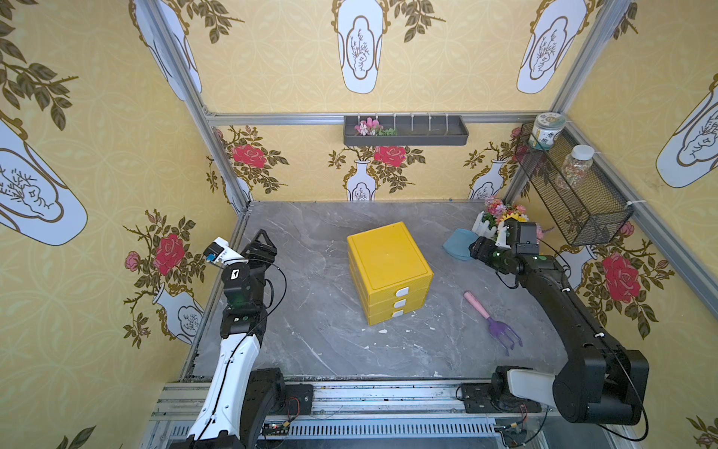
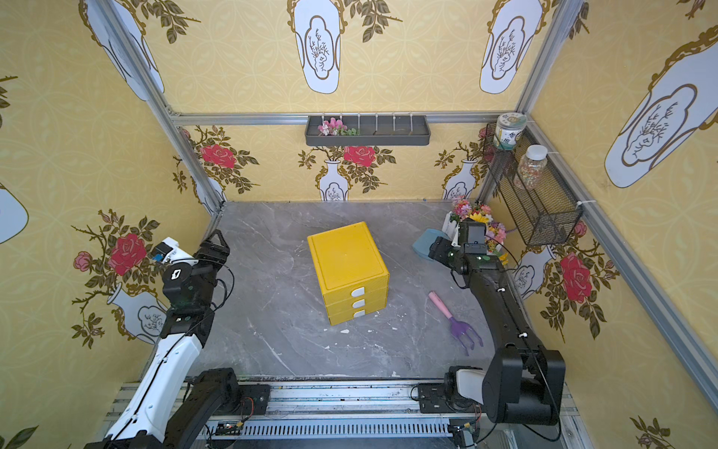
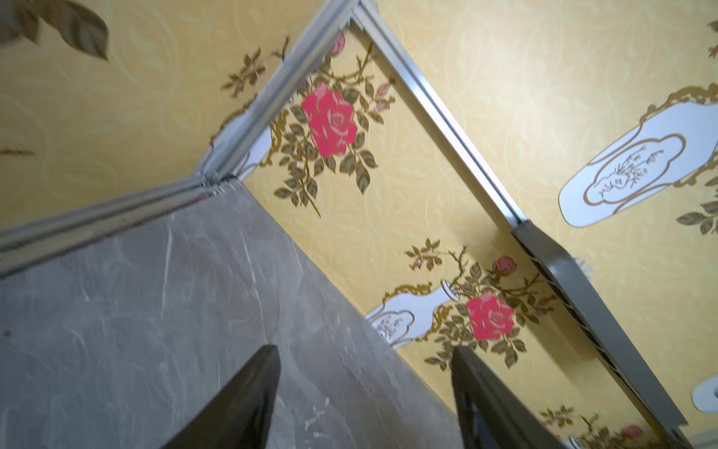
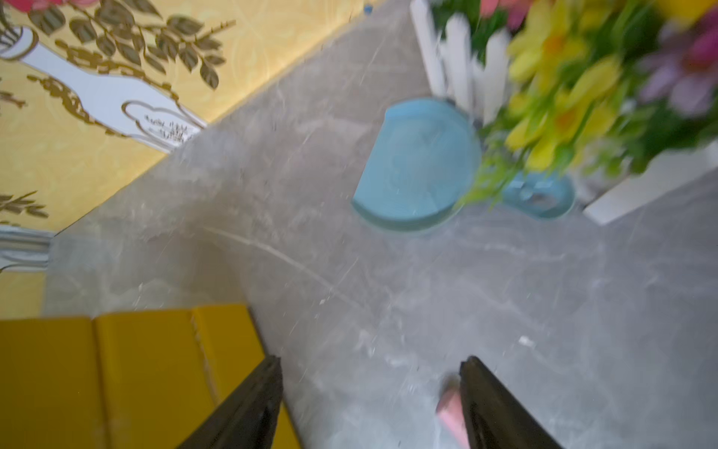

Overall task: Take the seed bags out of the drawer
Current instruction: Adjust the storage box at the center of the board.

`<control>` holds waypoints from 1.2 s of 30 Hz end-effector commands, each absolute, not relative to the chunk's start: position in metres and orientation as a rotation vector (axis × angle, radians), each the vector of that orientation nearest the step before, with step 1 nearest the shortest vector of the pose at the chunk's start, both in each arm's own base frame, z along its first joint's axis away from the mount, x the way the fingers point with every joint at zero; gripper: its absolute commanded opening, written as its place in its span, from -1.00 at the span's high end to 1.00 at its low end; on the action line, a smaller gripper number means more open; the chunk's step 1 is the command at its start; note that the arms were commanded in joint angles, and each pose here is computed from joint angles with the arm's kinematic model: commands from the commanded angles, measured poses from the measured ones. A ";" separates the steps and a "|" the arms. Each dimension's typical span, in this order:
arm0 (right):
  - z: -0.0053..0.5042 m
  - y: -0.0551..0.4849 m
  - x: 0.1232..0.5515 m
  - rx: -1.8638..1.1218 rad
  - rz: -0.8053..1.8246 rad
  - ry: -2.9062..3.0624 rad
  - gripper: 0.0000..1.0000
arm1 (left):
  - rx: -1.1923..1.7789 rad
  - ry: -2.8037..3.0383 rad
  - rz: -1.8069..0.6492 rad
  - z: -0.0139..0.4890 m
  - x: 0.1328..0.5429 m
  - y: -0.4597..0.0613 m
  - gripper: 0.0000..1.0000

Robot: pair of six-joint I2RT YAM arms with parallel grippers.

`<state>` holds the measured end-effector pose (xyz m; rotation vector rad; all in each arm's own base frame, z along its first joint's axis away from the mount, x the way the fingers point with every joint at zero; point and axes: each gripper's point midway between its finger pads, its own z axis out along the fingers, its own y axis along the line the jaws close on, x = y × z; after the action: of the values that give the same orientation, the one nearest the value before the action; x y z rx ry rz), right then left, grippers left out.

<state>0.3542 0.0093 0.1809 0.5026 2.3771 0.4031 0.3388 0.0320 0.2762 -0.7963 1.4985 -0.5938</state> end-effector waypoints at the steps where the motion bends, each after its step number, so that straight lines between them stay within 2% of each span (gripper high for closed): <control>1: 0.166 0.028 0.308 0.598 0.524 2.549 -0.35 | -0.865 1.739 -0.901 0.236 0.335 -0.016 -0.24; 4: 0.167 0.040 0.281 0.537 0.583 2.562 -0.25 | -0.842 1.902 -1.025 0.217 0.329 -0.052 0.00; 8: 0.171 0.067 0.241 0.431 0.751 2.564 -0.10 | -0.795 2.110 -1.079 0.191 0.310 -0.099 0.19; 13: 0.163 0.094 0.200 0.432 0.926 2.583 -0.06 | -0.838 2.335 -1.120 0.150 0.284 -0.139 0.23; 17: 0.150 0.115 0.184 0.415 1.053 2.560 -0.06 | -0.831 2.430 -1.132 0.134 0.274 -0.162 0.24; 23: 0.132 0.139 0.196 0.357 1.070 2.611 -0.06 | -0.838 2.448 -1.112 0.135 0.271 -0.167 0.25; 28: 0.119 0.171 0.215 0.185 0.933 2.717 -0.05 | -0.829 2.452 -1.000 0.137 0.272 -0.153 0.24; 31: 0.116 0.183 0.229 0.140 0.831 2.755 -0.03 | -0.857 2.432 -0.984 0.140 0.281 -0.140 0.24; 36: 0.116 0.196 0.263 0.175 0.811 2.742 -0.07 | -0.907 2.327 -1.022 0.156 0.310 -0.109 0.20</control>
<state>0.2388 0.1929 0.1140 0.1497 2.7948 0.8546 0.3014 -0.1143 0.1483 -0.9586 2.3441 -0.9958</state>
